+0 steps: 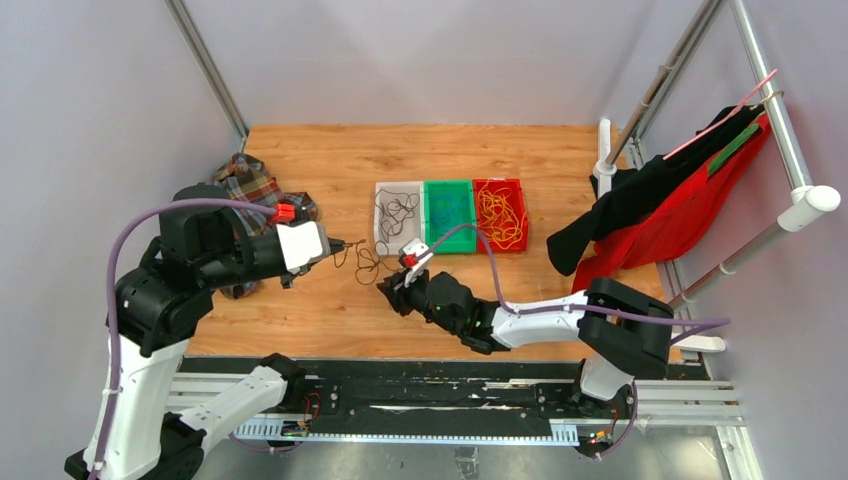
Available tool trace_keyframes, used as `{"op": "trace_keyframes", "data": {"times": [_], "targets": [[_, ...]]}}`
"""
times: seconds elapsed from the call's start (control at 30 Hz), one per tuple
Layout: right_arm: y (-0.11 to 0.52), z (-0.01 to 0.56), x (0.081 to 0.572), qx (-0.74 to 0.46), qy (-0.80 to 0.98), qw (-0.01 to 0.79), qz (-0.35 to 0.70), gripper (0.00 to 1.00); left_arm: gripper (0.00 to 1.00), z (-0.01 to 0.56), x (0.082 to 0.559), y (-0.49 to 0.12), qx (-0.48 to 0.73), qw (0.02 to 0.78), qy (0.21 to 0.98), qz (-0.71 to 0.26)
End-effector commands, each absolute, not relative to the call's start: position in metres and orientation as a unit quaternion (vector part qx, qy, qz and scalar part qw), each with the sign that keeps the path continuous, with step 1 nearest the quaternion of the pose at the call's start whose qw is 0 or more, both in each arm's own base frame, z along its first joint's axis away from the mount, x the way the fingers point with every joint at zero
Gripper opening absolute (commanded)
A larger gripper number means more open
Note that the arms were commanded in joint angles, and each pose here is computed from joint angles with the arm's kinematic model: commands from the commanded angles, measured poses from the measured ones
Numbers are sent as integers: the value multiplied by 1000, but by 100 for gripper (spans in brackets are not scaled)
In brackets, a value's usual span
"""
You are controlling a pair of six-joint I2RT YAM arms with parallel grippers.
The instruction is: Untangle the cables
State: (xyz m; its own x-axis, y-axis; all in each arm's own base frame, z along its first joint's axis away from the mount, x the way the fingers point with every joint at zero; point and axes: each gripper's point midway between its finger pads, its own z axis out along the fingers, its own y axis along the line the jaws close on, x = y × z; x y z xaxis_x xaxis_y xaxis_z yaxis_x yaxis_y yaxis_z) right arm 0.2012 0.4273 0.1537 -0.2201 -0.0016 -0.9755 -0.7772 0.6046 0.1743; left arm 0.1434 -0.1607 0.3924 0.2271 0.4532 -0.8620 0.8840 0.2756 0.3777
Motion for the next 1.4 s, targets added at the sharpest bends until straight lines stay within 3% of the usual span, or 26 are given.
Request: {"op": "trace_keyframes", "data": {"times": [0.0, 0.13, 0.5, 0.63, 0.67, 0.83, 1.0, 1.37], "targets": [[405, 152, 204, -223, 715, 568, 341, 14, 0, 402, 155, -149, 555, 558, 598, -154], [381, 150, 202, -202, 719, 573, 337, 1, 0, 410, 179, -136, 522, 572, 624, -102], [319, 140, 204, -135, 742, 585, 299, 1, 0, 475, 231, -95, 377, 700, 605, 42], [316, 144, 201, -154, 742, 583, 291, 1, 0, 471, 225, -113, 399, 699, 593, -5], [319, 149, 200, -160, 739, 584, 297, 4, 1, 463, 219, -123, 420, 686, 594, -34], [344, 180, 190, -206, 723, 570, 331, 42, 2, 431, 200, -153, 472, 634, 600, -128], [351, 207, 184, -211, 705, 572, 363, 63, 1, 414, 198, -159, 492, 608, 607, -144], [354, 266, 202, -195, 683, 616, 342, 68, 3, 398, 208, -162, 515, 588, 610, -132]]}}
